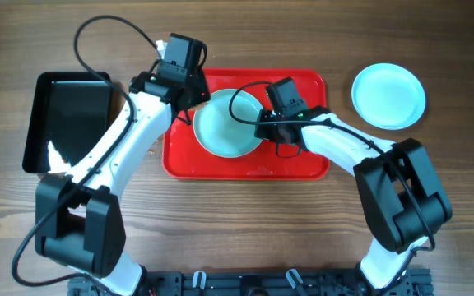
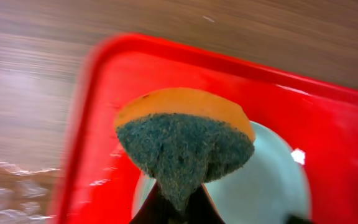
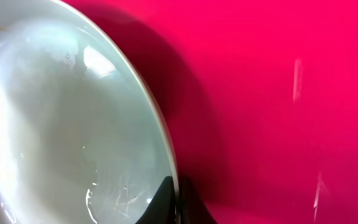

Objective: Clean dirty plates on tray and stack at the side
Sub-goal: 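Scrub the tilted plate with the sponge using the left gripper, then lift the plate with the right gripper and carry it right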

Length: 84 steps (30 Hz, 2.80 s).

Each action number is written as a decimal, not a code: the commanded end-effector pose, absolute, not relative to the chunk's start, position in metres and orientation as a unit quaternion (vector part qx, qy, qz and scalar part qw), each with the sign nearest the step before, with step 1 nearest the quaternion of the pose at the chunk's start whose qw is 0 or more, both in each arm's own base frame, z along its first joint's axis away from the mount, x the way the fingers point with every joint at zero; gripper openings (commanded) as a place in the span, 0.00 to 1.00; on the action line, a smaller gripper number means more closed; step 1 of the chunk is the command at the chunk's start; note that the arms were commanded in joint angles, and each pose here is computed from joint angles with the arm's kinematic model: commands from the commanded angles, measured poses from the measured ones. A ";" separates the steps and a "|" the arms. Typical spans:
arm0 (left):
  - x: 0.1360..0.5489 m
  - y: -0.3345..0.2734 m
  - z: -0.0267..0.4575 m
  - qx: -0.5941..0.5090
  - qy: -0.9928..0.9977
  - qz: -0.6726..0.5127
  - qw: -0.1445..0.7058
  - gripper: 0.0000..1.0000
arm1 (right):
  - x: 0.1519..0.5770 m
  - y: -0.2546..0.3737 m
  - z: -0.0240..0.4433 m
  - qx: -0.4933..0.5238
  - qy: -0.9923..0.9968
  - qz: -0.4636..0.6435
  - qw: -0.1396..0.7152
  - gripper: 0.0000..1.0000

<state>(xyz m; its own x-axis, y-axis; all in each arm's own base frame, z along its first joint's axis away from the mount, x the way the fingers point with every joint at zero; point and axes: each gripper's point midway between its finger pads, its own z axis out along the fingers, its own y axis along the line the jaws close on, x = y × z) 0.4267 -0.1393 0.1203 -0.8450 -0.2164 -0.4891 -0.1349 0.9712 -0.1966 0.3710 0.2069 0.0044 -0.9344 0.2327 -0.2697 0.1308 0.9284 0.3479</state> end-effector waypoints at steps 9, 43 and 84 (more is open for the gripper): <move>0.412 -0.211 0.034 -0.036 0.974 -0.165 0.151 0.04 | 0.371 0.205 0.014 0.071 0.972 0.161 0.156 0.04; 0.430 -0.134 0.048 -0.081 0.967 0.042 0.238 0.04 | 0.371 0.202 0.013 0.080 0.972 0.154 0.157 0.05; 0.383 -0.123 0.110 -0.077 0.974 0.030 0.212 0.04 | 0.420 0.083 0.291 -0.098 0.835 -0.390 0.375 0.04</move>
